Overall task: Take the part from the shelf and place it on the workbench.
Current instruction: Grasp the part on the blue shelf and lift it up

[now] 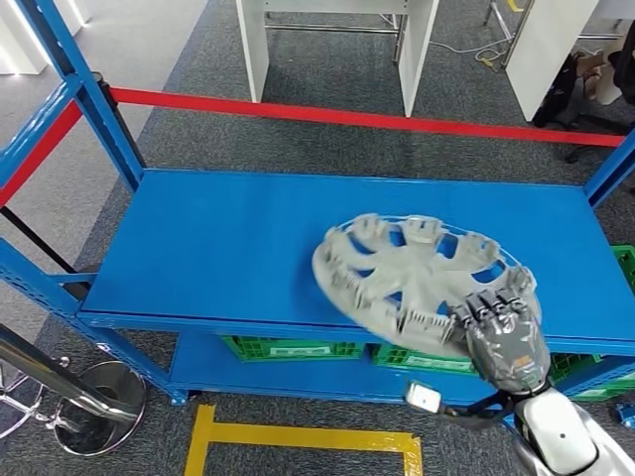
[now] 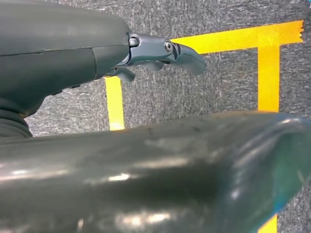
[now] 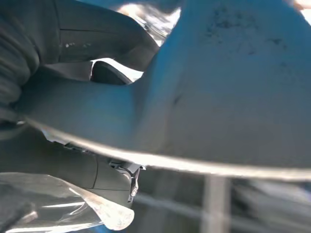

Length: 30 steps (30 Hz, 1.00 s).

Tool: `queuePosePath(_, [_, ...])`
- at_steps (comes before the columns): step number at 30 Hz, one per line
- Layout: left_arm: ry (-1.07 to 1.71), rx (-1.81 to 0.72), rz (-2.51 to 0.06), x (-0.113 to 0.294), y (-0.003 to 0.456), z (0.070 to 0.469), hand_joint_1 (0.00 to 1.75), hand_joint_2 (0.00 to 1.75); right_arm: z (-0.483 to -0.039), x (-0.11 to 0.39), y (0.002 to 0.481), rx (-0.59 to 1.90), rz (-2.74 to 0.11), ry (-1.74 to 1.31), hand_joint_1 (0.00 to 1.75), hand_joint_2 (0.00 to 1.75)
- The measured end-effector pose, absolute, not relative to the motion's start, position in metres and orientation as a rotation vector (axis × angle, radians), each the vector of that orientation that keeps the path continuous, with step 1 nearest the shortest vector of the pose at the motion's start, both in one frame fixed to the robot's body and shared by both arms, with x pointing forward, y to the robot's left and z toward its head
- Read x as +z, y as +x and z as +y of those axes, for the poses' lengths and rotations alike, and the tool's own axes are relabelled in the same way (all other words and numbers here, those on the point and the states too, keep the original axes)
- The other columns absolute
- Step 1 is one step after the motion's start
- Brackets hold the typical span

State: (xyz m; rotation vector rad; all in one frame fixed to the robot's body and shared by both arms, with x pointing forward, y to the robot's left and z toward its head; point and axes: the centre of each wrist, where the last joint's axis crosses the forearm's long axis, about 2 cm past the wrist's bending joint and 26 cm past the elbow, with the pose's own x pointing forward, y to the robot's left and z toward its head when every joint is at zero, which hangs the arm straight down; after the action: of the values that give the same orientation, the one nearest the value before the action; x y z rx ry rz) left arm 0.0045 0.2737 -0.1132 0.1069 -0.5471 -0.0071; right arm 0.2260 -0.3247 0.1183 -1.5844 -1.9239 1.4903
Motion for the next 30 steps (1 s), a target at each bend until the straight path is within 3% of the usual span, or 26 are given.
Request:
queuePosePath(5, [0.101,-0.016,-0.546,-0.113,0.004,0.271,0.00,0.00,-0.316,0.140,0.214,1.552,-2.089,-1.566,1.75,1.75])
queuePosePath(30, [0.112,-0.060,-0.541,-0.113,0.005,0.271,0.00,0.00,-0.292,0.175,0.206,1.208,-2.134,-1.716,1.75,1.75])
